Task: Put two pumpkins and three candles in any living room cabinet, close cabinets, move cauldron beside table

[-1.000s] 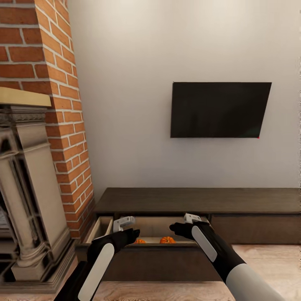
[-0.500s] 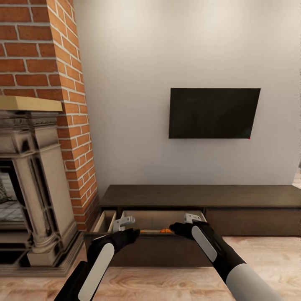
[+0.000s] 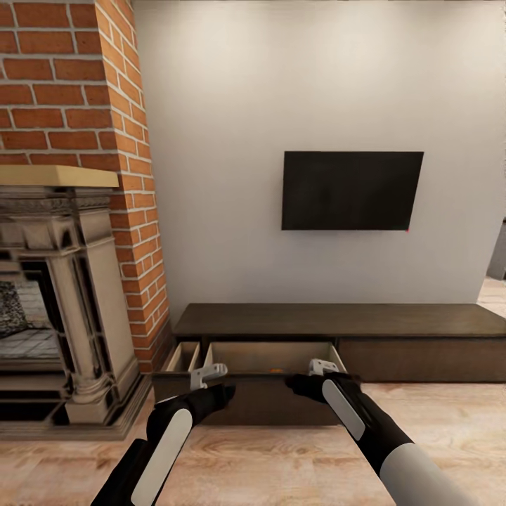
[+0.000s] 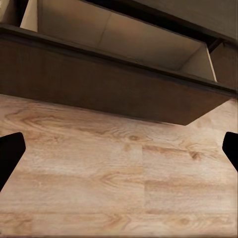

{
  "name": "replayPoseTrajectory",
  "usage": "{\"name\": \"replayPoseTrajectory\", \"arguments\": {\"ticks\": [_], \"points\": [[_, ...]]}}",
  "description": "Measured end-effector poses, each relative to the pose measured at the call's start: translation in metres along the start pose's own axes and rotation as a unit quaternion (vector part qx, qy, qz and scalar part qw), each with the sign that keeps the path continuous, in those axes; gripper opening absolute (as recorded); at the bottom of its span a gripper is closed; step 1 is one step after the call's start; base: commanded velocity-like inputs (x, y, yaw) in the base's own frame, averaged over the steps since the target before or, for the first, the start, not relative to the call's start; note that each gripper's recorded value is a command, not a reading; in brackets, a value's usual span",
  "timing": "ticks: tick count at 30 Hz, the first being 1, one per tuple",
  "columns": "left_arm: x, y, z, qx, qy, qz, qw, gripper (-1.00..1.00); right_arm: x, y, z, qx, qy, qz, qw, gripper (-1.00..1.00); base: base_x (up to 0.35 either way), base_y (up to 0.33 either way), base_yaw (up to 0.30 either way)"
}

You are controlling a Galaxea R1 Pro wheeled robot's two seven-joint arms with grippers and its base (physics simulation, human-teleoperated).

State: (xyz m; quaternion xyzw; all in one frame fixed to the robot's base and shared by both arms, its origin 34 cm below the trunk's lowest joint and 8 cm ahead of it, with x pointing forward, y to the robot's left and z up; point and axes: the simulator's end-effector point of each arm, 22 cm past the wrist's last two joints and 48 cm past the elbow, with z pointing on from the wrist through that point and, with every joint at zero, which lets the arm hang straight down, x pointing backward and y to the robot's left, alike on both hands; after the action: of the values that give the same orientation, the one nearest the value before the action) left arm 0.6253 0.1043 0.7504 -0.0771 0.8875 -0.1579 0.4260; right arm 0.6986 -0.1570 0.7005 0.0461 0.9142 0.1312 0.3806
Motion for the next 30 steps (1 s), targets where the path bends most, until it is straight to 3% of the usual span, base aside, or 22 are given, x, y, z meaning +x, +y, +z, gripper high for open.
{"name": "replayPoseTrajectory", "arguments": {"ticks": [30], "points": [[0.039, 0.018, 0.022, -0.001, -0.004, 0.0, 1.0, 1.0, 0.039, -0.013, 0.027, 0.002, -0.001, -0.007, 1.0, 1.0, -0.025, 0.0, 0.0]]}}
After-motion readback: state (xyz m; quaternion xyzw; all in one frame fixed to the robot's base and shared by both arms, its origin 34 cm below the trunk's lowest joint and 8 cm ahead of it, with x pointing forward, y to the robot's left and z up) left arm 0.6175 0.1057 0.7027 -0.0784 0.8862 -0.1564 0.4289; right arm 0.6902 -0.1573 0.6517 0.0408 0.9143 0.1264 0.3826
